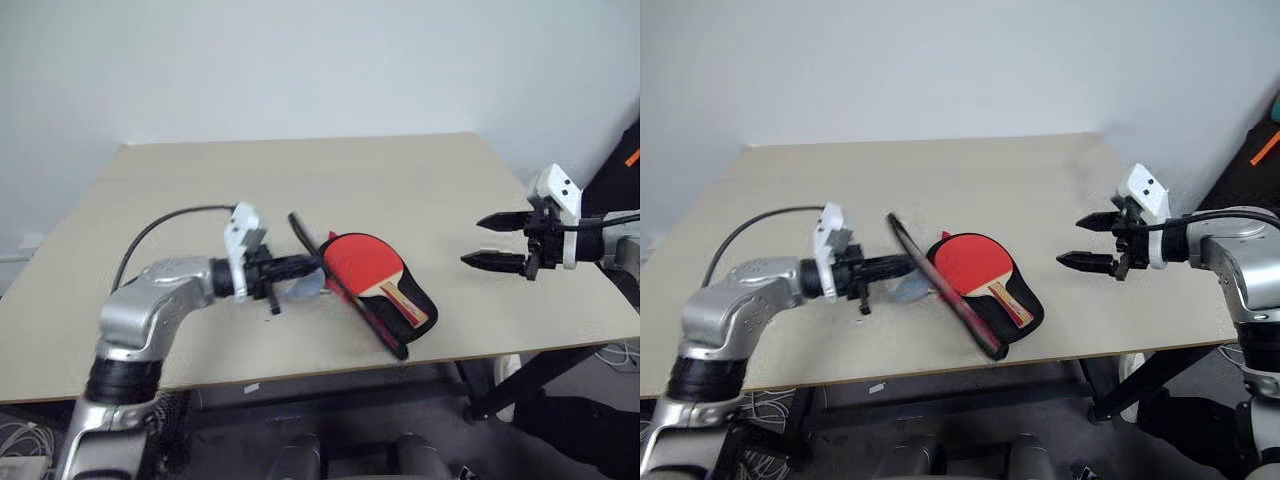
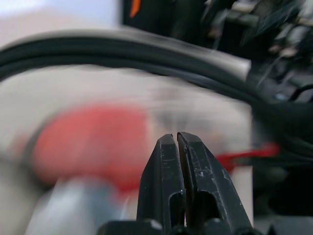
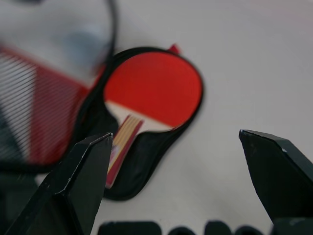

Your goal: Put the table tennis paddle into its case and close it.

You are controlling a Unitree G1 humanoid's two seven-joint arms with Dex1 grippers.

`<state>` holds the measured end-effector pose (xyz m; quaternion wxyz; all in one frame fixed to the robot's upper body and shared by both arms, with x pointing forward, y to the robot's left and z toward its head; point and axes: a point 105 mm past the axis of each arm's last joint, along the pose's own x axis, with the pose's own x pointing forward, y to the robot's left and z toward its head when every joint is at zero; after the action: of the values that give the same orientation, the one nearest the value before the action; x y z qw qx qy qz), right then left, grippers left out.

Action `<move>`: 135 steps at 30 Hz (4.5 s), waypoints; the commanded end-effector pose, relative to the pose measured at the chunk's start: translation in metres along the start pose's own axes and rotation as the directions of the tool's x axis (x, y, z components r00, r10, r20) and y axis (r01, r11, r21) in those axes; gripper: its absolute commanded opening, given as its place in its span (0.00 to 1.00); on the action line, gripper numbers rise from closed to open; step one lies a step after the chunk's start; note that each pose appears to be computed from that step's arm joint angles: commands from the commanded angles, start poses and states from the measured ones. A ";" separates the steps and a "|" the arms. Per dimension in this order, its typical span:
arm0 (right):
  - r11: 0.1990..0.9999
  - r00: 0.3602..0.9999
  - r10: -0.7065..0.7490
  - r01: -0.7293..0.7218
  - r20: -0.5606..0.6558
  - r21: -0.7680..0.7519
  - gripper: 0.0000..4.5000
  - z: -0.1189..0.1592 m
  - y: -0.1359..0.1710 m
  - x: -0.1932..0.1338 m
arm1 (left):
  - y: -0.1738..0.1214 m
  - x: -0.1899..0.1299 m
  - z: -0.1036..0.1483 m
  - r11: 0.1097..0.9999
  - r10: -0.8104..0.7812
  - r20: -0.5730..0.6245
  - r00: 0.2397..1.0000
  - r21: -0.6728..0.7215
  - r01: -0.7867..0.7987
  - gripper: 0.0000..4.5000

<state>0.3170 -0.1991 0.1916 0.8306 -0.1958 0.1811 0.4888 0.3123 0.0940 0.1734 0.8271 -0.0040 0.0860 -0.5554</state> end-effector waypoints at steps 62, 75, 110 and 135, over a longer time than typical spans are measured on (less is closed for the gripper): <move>0.999 0.994 -0.029 0.032 0.106 -0.020 1.00 0.017 0.014 0.024 | -0.034 0.103 -0.110 0.651 0.067 -0.272 0.960 -0.717 -0.249 0.60; 0.999 0.993 -0.033 0.035 0.112 -0.022 1.00 0.019 0.014 0.026 | -0.035 0.079 -0.133 0.541 0.063 -0.473 0.879 -0.724 -0.428 0.00; 1.000 0.993 0.008 -0.004 0.122 -0.029 1.00 0.021 0.018 0.039 | -0.075 -0.014 -0.121 0.820 -0.206 -0.596 0.776 -0.538 -0.195 0.00; 0.995 0.976 0.005 -0.028 0.219 0.100 1.00 0.032 0.040 0.078 | -0.009 -0.072 -0.022 0.954 0.163 -0.291 0.943 -0.199 -0.227 0.77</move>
<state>0.3213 -0.1124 0.1595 0.8443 -0.0922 0.1420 0.5085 0.2527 0.1446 0.1417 0.8132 -0.0222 0.3210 -0.4850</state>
